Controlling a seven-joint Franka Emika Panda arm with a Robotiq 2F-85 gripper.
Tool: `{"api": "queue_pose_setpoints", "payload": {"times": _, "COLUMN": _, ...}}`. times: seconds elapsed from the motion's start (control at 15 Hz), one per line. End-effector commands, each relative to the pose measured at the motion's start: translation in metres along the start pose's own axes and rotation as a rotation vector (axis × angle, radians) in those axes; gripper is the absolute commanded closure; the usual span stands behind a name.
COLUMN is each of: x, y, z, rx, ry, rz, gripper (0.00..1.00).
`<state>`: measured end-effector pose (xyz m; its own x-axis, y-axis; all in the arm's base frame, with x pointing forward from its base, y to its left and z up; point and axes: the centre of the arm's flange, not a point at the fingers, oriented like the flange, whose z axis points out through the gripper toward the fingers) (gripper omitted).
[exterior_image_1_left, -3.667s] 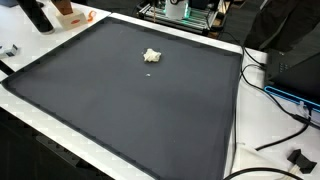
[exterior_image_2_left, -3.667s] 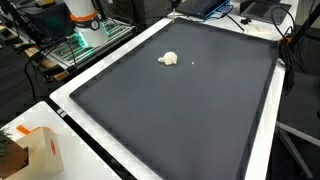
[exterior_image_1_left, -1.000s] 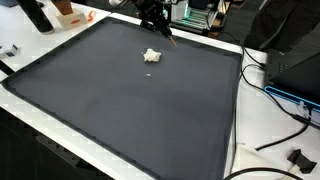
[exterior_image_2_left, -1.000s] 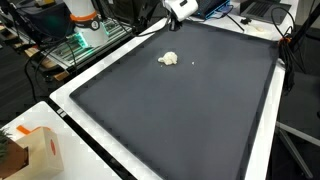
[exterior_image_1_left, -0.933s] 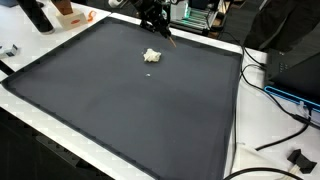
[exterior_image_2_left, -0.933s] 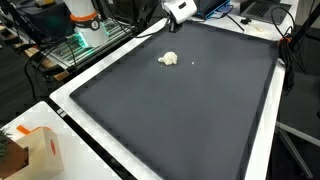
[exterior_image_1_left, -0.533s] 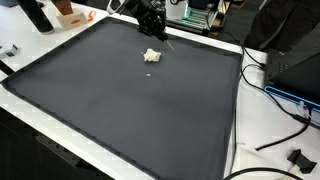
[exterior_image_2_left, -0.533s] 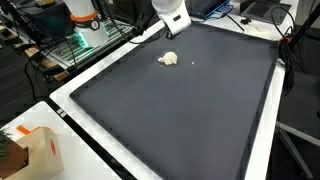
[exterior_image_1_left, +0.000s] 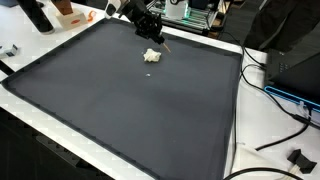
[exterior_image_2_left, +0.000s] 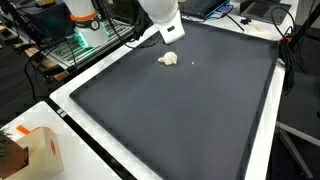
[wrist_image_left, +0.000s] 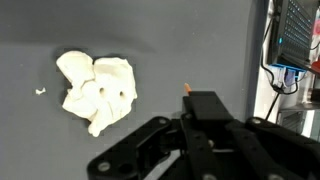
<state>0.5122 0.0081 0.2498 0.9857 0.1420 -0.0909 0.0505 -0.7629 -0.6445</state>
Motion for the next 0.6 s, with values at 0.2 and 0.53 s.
{"api": "queue_pose_setpoints", "payload": {"times": 0.2, "x": -0.001, "y": 0.005, "z": -0.008, "rx": -0.010, "ry": 0.052, "rz": 0.141, "gripper": 0.97}}
{"api": "queue_pose_setpoints", "payload": {"times": 0.53, "x": 0.000, "y": 0.003, "z": -0.018, "rx": -0.073, "ry": 0.100, "rz": 0.230, "gripper": 0.97}}
